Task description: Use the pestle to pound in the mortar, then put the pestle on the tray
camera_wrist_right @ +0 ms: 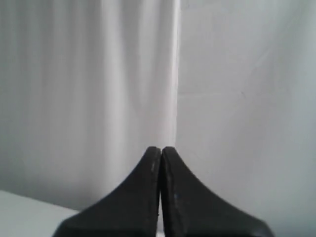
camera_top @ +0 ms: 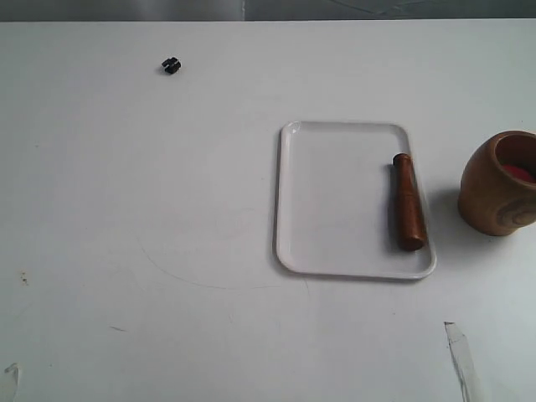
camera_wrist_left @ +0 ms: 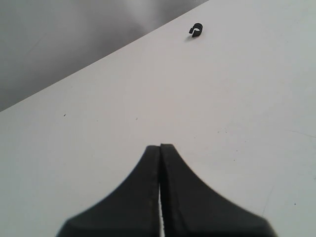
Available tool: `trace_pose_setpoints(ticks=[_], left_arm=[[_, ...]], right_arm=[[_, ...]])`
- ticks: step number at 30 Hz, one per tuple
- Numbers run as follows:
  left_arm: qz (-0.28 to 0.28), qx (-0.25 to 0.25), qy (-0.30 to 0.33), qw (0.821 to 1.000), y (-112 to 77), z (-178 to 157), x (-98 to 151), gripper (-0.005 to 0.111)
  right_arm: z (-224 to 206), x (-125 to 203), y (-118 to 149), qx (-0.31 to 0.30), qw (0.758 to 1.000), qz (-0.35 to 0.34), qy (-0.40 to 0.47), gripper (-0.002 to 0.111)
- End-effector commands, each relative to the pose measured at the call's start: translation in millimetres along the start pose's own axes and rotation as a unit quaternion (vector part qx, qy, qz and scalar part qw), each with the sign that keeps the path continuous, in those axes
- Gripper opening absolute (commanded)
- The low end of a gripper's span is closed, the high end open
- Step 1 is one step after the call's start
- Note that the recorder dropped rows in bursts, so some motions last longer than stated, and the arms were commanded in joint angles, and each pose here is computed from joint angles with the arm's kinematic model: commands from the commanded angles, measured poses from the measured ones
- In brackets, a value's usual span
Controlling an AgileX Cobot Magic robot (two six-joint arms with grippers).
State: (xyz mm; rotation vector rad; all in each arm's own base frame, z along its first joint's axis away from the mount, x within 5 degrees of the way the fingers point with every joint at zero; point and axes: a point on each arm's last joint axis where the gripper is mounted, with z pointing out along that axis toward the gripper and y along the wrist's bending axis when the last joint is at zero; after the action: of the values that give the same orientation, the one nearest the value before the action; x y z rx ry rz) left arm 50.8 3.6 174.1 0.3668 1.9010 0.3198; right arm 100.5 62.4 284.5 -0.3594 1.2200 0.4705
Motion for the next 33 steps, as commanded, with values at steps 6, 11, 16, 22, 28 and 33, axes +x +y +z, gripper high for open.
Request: trace_pose_setpoints(ticks=[6, 11, 16, 22, 28, 33], left_arm=[[-0.006, 0.004, -0.004, 1.0, -0.6, 0.0, -0.4, 0.0], [-0.006, 0.004, -0.004, 1.0, -0.6, 0.0, -0.4, 0.0], [-0.006, 0.004, -0.004, 1.0, -0.6, 0.0, -0.4, 0.0], [-0.006, 0.004, -0.004, 1.0, -0.6, 0.0, -0.4, 0.0], [-0.006, 0.004, -0.004, 1.0, -0.6, 0.0, -0.4, 0.0], [-0.006, 0.004, -0.004, 1.0, -0.6, 0.0, -0.4, 0.0]], right_arm=[[-55.0, -0.4, 9.7, -0.046, 0.992, -0.027, -0.115, 0.0], [-75.3, -2.1, 10.6, -0.053, 0.984, -0.006, -0.168, 0.0], [-84.5, -0.3, 15.6, -0.078, 0.984, -0.018, -0.161, 0.0], [-83.0, 6.4, 17.9, -0.095, 0.988, 0.01, -0.121, 0.0], [-79.2, 36.8, 5.4, -0.021, 0.997, 0.05, 0.048, 0.0], [-84.9, 61.0, -3.2, 0.044, 0.977, 0.107, 0.179, 0.0]])
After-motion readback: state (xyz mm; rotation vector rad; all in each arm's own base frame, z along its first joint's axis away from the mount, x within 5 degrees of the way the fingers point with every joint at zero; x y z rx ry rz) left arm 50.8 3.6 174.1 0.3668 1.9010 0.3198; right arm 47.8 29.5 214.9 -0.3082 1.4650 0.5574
